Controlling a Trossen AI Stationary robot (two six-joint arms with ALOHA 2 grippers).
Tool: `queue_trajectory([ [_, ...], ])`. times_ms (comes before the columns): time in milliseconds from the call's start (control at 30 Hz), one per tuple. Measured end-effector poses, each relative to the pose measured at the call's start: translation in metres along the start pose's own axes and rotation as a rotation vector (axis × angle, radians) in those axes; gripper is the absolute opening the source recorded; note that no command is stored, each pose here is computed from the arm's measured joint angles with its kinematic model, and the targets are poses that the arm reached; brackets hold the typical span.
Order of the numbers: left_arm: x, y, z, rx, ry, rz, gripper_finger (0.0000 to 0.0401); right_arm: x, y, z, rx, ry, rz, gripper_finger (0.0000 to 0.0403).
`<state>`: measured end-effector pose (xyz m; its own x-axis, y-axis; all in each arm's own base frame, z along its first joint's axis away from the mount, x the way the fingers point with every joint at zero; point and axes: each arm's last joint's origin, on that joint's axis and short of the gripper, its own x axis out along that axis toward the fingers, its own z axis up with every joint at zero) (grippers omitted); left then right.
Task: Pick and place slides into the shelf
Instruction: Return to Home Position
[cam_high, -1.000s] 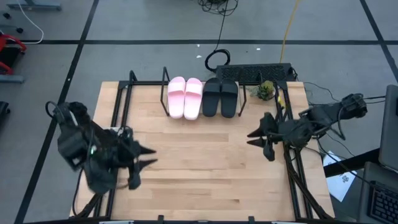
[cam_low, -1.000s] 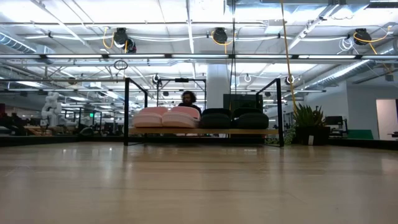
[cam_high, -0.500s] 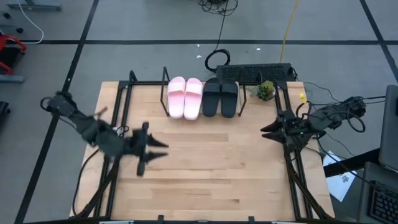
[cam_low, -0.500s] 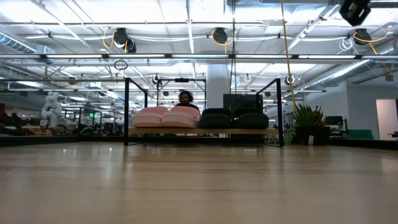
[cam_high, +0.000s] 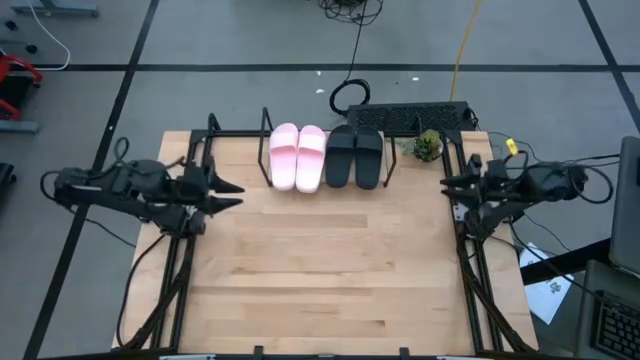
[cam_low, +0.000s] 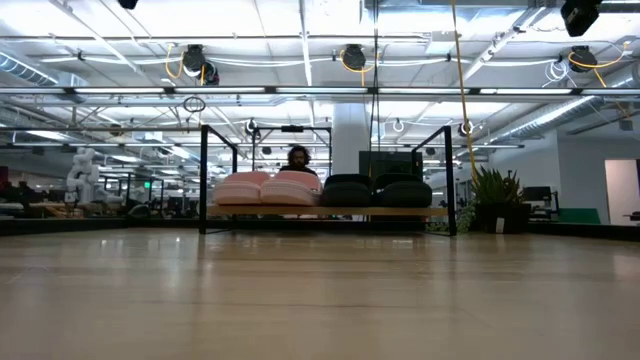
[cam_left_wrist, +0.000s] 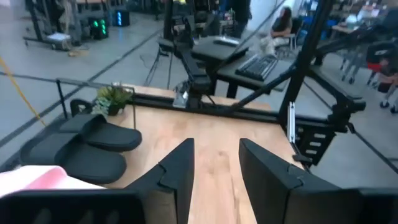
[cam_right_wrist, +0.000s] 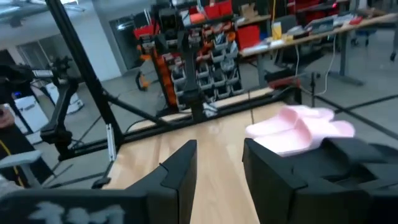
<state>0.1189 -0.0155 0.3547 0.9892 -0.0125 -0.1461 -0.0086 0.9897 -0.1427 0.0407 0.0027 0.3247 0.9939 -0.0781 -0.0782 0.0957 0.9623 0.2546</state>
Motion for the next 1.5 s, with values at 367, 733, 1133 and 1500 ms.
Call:
queue_trajectory([
  [367,-0.01,0.009,-0.035,-0.058,-0.152,-0.061,0.0129,0.0,-0.004,-0.015,-0.024,0.028,0.02,0.0118],
  [733,0.008,0.013,-0.068,-0.091,-0.166,-0.054,0.0129,0.024,0.001,-0.059,0.032,0.059,0.206,0.0118],
  [1133,0.012,0.018,-0.066,-0.096,-0.176,-0.025,0.0129,0.049,-0.01,-0.116,0.123,0.088,0.288,0.0118],
  [1500,0.035,0.026,-0.075,-0.1,-0.056,-0.013,0.0129,0.052,-0.034,-0.115,0.096,0.076,0.251,0.0118],
])
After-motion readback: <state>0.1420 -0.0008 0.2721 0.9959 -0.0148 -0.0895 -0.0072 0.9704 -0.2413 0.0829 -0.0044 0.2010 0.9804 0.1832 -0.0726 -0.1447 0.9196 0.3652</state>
